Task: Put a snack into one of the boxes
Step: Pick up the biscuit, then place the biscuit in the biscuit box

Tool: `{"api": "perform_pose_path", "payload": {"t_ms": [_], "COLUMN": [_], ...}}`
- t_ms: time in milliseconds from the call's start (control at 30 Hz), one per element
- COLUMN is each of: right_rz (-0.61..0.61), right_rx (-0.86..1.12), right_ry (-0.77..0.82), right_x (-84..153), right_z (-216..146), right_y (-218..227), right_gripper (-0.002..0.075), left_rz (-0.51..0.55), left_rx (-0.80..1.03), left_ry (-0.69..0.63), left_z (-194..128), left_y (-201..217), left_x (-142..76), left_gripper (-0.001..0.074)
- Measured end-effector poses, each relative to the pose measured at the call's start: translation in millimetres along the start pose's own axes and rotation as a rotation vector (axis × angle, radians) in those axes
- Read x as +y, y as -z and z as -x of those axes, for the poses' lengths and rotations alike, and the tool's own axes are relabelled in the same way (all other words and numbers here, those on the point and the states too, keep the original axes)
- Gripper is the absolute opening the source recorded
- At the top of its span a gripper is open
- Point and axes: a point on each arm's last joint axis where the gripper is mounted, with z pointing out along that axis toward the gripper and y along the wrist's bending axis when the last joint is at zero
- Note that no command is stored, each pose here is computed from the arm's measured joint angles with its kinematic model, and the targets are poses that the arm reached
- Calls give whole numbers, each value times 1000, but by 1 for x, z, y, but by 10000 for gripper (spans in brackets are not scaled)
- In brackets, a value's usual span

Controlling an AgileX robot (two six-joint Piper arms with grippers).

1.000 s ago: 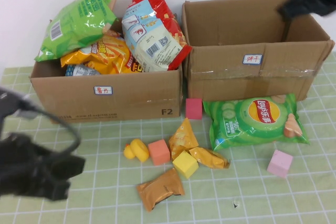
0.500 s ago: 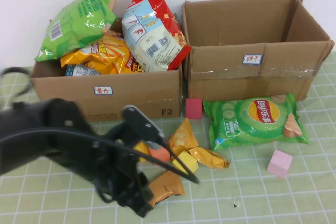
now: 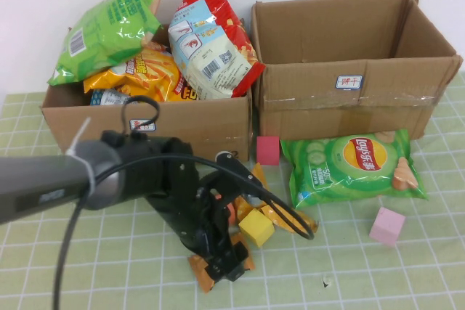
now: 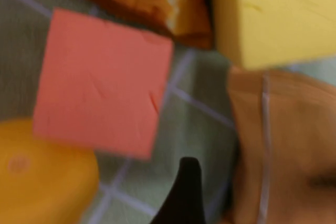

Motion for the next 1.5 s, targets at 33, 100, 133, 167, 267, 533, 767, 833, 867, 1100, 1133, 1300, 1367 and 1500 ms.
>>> {"api": "perform_pose_path", "payload": {"t_ms": [33,100,133,167,267,533,767,833,867,1100,1133,1300,1367,1500], "right_rz": [-3,-13,-18,-25,-38,-104,-146,-158,-167,-235,-238,-212,-192,-131], "right_rx": [-6,-4,-3,1,7,10,-5,-7,-7,49,52,12,-9,-46], "right_ry": [-10,-26,-34,-42,-56,-73,-105,-112,-115,-172,-180,-213,-218,-216], "right_x": [-3,-8,-10,-13,-18,-32,-37,-38,-39,-40,-40,-39,-38,-33], "right_z": [-3,-8,-11,-13,-20,-30,-32,-32,-33,-54,-55,-55,-54,-54], "right_y": [4,9,12,15,22,32,35,34,33,9,9,9,8,3], "right_gripper": [9,9,9,9,9,9,9,9,9,9,9,9,9,9], "left_rz": [1,0,-4,-8,-16,-60,-139,-126,-109,125,163,308,313,229], "left_rx": [4,25,30,38,57,111,4,-134,-224,-888,-943,-1021,-1004,-924], "left_ry": [-2,-7,-6,-8,-15,42,29,11,-2,-44,-44,-77,-83,-102], "left_z": [2,4,5,7,9,24,82,108,122,189,193,203,204,200], "left_y": [-4,-13,-14,-15,-17,-13,45,75,90,155,154,128,117,109], "left_x": [2,5,5,6,7,8,4,4,4,21,25,43,46,40], "left_gripper": [609,609,609,608,563,342,342,342,342,342,342,479,599,646]}}
